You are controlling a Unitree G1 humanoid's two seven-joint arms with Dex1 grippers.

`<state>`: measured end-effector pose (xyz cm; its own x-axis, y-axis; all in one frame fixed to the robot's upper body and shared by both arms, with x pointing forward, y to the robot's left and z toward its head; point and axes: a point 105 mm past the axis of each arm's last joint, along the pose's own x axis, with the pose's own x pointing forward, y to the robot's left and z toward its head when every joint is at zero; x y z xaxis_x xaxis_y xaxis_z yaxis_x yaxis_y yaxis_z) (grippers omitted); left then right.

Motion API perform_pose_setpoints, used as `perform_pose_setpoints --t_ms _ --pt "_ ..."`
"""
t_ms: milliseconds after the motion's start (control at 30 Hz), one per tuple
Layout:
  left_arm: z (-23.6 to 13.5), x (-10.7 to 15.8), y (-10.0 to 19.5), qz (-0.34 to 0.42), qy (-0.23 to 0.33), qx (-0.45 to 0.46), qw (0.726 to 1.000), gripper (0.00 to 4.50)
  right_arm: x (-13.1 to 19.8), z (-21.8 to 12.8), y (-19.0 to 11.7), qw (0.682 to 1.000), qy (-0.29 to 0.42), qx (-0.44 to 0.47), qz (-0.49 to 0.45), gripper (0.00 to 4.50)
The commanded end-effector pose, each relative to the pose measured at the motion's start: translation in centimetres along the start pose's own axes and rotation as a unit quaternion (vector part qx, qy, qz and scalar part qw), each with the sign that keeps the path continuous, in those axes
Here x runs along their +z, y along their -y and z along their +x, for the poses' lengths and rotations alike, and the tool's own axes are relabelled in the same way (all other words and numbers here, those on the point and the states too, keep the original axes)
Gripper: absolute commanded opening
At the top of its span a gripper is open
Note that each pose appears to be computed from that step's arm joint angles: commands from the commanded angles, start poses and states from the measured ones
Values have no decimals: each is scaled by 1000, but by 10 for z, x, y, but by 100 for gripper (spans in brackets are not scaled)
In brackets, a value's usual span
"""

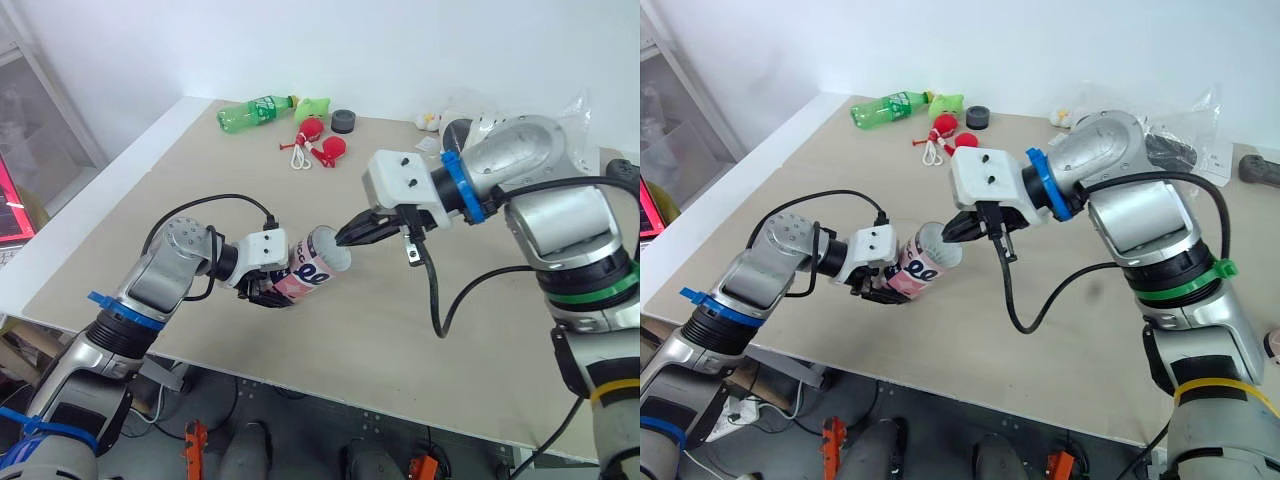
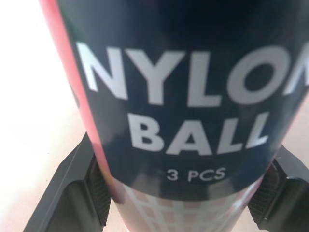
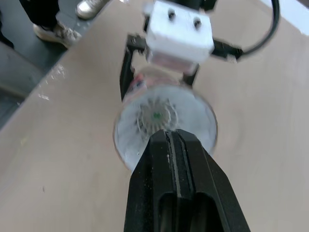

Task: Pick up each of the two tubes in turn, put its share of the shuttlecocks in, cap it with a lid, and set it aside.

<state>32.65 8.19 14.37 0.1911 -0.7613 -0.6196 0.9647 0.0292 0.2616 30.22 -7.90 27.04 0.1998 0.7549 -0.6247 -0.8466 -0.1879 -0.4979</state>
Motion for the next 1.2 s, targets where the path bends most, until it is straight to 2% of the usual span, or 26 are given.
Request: perform_pose_setpoints --t_ms 33,233,333,400,433,500,567,633,800,933,1200 --pt "7 17 9 8 39 -26 999 304 1 -40 1 1000 -3 -25 -12 3" --pt "4 42 4 16 101 -6 995 304 -59 -90 -21 991 -117 -29 62 3" --pt "9 55 2 16 144 10 989 304 -87 -116 -39 978 -174 -31 111 131" --pt "12 60 1 12 165 17 986 304 -100 -127 -48 970 -203 -27 128 194" --pt "17 65 2 8 187 22 982 304 -110 -134 -56 963 -226 -23 143 245" --pt "29 73 5 7 223 26 974 304 -128 -147 -72 949 -263 -11 175 310" --pt "38 83 6 -4 264 31 964 304 -145 -159 -87 933 -295 0 205 402" --pt "47 90 7 -10 294 38 955 304 -158 -170 -99 920 -323 7 223 436" --pt "68 95 7 -38 339 54 939 304 -189 -188 -119 891 -370 12 263 436" --pt "89 84 13 -63 348 60 934 304 -219 -187 -134 872 -384 10 304 436" --pt "105 71 25 -69 340 57 936 304 -245 -174 -146 861 -385 26 332 436"
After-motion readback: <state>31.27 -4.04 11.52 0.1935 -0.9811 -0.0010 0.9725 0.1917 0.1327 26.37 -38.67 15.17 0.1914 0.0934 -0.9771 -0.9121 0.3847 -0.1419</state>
